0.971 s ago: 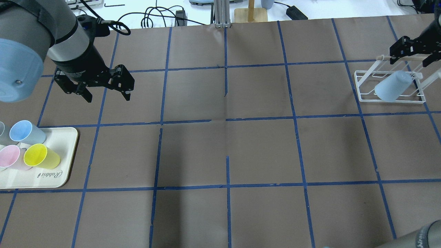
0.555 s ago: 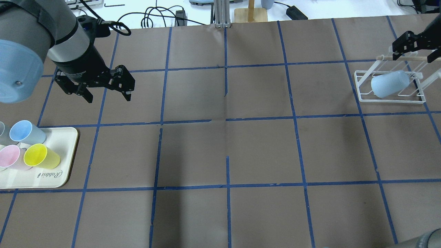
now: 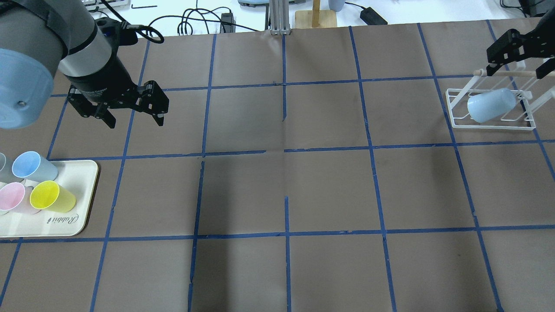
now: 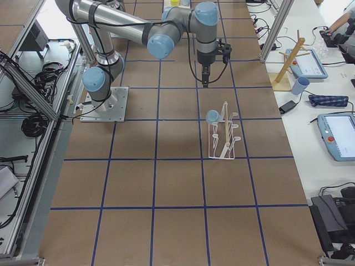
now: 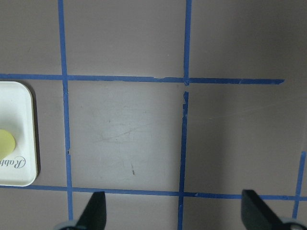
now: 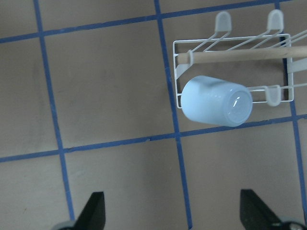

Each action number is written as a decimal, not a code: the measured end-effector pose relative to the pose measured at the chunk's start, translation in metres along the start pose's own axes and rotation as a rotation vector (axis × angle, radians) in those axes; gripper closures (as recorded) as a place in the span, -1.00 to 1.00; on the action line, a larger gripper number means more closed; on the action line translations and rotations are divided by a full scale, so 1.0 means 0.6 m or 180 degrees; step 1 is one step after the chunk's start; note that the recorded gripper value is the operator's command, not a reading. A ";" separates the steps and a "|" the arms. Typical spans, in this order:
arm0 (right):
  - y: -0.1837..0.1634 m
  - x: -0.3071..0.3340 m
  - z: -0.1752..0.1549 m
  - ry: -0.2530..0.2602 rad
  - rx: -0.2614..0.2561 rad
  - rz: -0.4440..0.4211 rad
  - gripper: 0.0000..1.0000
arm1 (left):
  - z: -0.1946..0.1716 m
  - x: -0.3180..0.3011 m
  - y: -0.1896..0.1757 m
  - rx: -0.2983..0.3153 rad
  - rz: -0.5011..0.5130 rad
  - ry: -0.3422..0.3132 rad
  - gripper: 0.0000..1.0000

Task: Transfer IKEA cup to right arm and place on rack

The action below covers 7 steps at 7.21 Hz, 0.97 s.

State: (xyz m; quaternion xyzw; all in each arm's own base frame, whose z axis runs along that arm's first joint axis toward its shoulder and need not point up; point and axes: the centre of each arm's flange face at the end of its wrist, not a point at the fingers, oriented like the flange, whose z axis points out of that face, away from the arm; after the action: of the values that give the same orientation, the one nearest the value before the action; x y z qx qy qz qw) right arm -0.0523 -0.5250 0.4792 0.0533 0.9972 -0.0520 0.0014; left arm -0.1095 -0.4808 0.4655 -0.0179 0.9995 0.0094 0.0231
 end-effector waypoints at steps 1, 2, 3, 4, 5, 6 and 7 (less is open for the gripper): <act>0.020 -0.062 -0.018 -0.0050 -0.0104 -0.0123 -1.00 | 0.000 0.000 0.000 -0.0001 0.0000 0.0000 -1.00; 0.031 -0.129 -0.033 -0.0083 -0.0184 -0.0200 -1.00 | 0.000 0.000 0.000 -0.0002 0.0000 0.0000 -1.00; 0.037 -0.199 -0.045 -0.0095 -0.0214 -0.0199 -1.00 | 0.000 0.000 0.000 -0.0002 0.0000 0.0000 -1.00; 0.038 -0.259 -0.051 -0.0100 -0.0226 -0.0202 -1.00 | 0.001 0.000 0.000 -0.0002 0.0000 0.0000 -1.00; 0.037 -0.297 -0.050 -0.0101 -0.0240 -0.0235 -1.00 | 0.001 0.000 0.000 -0.0004 0.0000 0.0001 -1.00; 0.036 -0.314 -0.047 -0.0097 -0.0251 -0.0255 -1.00 | 0.001 0.000 0.000 -0.0004 0.0000 0.0003 -1.00; 0.037 -0.319 -0.045 -0.0096 -0.0263 -0.0263 -1.00 | 0.001 0.000 0.000 -0.0005 0.0000 0.0004 -1.00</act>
State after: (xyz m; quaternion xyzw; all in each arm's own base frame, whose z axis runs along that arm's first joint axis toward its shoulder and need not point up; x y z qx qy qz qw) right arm 0.1407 -0.5204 0.5051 0.0112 0.9997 -0.0117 0.0164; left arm -0.1097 -0.4806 0.4646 -0.0178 0.9995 0.0101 0.0224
